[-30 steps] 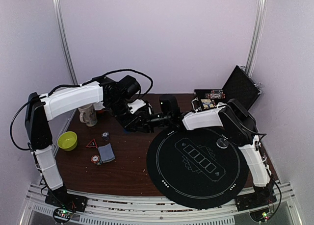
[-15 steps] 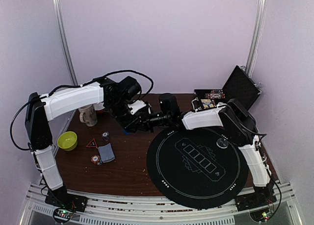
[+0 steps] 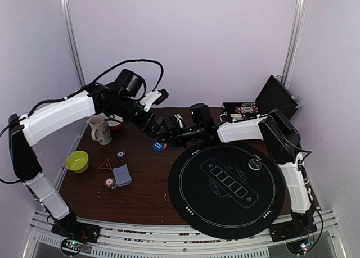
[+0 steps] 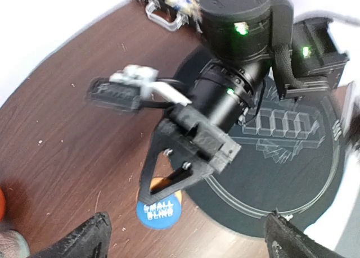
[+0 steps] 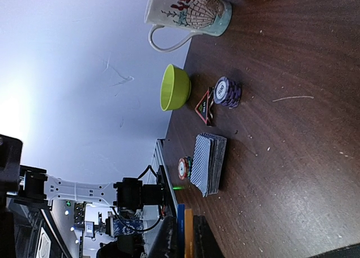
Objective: Distribute texas hold em gaming equipment
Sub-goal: Pass from the left arm to the right, then pick up the small blind button.
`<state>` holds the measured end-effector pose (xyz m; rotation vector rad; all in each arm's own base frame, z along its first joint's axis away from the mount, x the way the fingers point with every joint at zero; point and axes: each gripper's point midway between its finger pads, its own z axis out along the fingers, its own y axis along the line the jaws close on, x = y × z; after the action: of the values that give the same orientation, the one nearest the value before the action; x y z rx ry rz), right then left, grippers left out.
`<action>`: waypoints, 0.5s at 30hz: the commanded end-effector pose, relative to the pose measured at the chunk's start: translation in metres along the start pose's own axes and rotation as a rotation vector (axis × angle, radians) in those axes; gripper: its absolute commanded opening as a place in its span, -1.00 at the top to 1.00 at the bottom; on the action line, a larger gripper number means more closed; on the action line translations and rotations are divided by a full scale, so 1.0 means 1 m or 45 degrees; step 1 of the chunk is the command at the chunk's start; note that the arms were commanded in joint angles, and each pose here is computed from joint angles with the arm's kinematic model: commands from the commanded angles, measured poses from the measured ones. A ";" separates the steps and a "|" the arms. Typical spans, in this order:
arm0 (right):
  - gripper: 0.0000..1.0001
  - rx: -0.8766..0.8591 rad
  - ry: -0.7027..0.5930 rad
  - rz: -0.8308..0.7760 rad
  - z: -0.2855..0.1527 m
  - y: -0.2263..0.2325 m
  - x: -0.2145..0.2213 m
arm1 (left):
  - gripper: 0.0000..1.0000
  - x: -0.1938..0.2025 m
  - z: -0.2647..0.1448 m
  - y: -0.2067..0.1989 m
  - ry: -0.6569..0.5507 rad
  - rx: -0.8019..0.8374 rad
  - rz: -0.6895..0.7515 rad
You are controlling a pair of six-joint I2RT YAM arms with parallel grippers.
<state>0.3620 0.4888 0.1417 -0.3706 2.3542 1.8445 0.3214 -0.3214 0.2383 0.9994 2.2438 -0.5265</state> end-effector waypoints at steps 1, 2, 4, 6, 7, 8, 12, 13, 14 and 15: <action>1.00 0.027 -0.058 -0.220 -0.038 0.041 -0.021 | -0.82 -0.021 -0.041 0.031 -0.331 0.165 -0.262; 1.00 0.035 -0.068 -0.244 -0.045 0.044 -0.023 | -0.65 -0.012 -0.045 0.040 -0.361 0.200 -0.316; 1.00 0.036 -0.093 -0.297 -0.057 0.058 -0.026 | -0.24 -0.003 -0.050 0.039 -0.413 0.257 -0.304; 1.00 0.022 -0.100 -0.341 -0.063 0.068 -0.026 | -0.05 0.001 -0.048 0.028 -0.434 0.307 -0.246; 1.00 0.009 -0.097 -0.354 -0.064 0.073 -0.024 | -0.03 0.003 -0.046 0.023 -0.442 0.340 -0.230; 1.00 -0.003 -0.102 -0.369 -0.066 0.079 -0.023 | -0.04 0.003 -0.045 0.020 -0.458 0.360 -0.216; 1.00 -0.056 -0.116 -0.426 -0.069 0.098 -0.019 | -0.22 0.009 -0.031 0.017 -0.428 0.404 -0.207; 1.00 -0.067 -0.115 -0.438 -0.069 0.102 -0.017 | -0.25 0.008 -0.029 0.014 -0.429 0.420 -0.195; 1.00 -0.077 -0.112 -0.450 -0.068 0.106 -0.015 | -0.25 0.006 -0.028 0.011 -0.437 0.432 -0.181; 1.00 -0.086 -0.108 -0.461 -0.067 0.109 -0.014 | -0.25 0.004 -0.026 0.007 -0.446 0.446 -0.168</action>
<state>0.3635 0.4452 0.2526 -0.5835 2.0784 1.7159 0.3145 -0.2806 0.2322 0.7732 2.1019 -1.0162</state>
